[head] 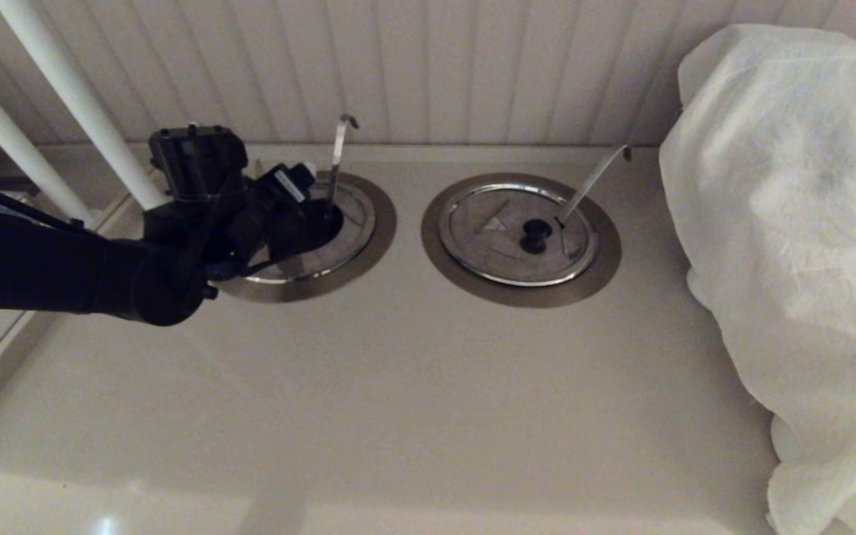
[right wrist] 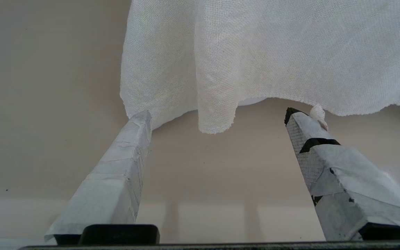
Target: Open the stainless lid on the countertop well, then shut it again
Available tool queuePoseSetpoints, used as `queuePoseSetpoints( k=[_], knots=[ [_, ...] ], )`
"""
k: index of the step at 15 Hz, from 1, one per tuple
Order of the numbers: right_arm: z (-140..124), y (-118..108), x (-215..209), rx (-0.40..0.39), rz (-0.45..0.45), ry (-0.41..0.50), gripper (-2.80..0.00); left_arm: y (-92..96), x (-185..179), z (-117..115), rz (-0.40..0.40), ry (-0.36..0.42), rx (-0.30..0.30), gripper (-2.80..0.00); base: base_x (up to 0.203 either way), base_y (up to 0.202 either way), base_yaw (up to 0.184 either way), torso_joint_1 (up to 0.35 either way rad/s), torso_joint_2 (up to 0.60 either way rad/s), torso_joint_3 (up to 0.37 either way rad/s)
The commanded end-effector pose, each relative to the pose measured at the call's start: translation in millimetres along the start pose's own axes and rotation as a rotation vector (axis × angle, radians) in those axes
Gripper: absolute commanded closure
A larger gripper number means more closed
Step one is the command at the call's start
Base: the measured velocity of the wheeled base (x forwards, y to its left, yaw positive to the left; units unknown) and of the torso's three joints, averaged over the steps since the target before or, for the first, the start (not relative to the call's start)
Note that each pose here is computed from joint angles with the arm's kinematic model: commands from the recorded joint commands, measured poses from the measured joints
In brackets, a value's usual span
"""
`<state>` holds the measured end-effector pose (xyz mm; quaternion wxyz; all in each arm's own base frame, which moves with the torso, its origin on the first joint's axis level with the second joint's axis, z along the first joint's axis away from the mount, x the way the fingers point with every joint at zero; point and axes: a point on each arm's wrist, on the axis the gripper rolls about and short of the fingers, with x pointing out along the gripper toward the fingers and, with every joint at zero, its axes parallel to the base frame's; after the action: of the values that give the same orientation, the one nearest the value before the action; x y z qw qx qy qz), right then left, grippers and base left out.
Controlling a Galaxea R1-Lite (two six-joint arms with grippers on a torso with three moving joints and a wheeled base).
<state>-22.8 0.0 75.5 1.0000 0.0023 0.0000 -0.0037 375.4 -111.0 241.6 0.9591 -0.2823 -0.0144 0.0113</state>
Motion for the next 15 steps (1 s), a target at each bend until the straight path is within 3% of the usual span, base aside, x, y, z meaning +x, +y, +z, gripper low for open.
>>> queuePoseSetpoints(
  k=[1, 9, 12, 15],
  knots=[
    [0, 0, 0, 0.0, 0.0, 0.0, -2.8, -4.3, 0, -7, -0.01, 0.011, 0.008, -2.8, 0.0, 0.0, 0.0, 0.0, 0.0, 0.0],
    [0, 0, 0, 0.0, 0.0, 0.0, -2.8, -9.8, -14, 3, -0.028, 0.003, 0.011, -2.8, 0.0, 0.0, 0.0, 0.0, 0.0, 0.0],
    [0, 0, 0, 0.0, 0.0, 0.0, -2.8, -2.8, -28, 2, -0.018, 0.032, 0.07, -2.8, 0.0, 0.0, 0.0, 0.0, 0.0, 0.0],
    [0, 0, 0, 0.0, 0.0, 0.0, -2.8, 12.4, -51, -7, -0.015, 0.104, 0.206, -2.8, 0.0, 0.0, 0.0, 0.0, 0.0, 0.0]
  ],
)
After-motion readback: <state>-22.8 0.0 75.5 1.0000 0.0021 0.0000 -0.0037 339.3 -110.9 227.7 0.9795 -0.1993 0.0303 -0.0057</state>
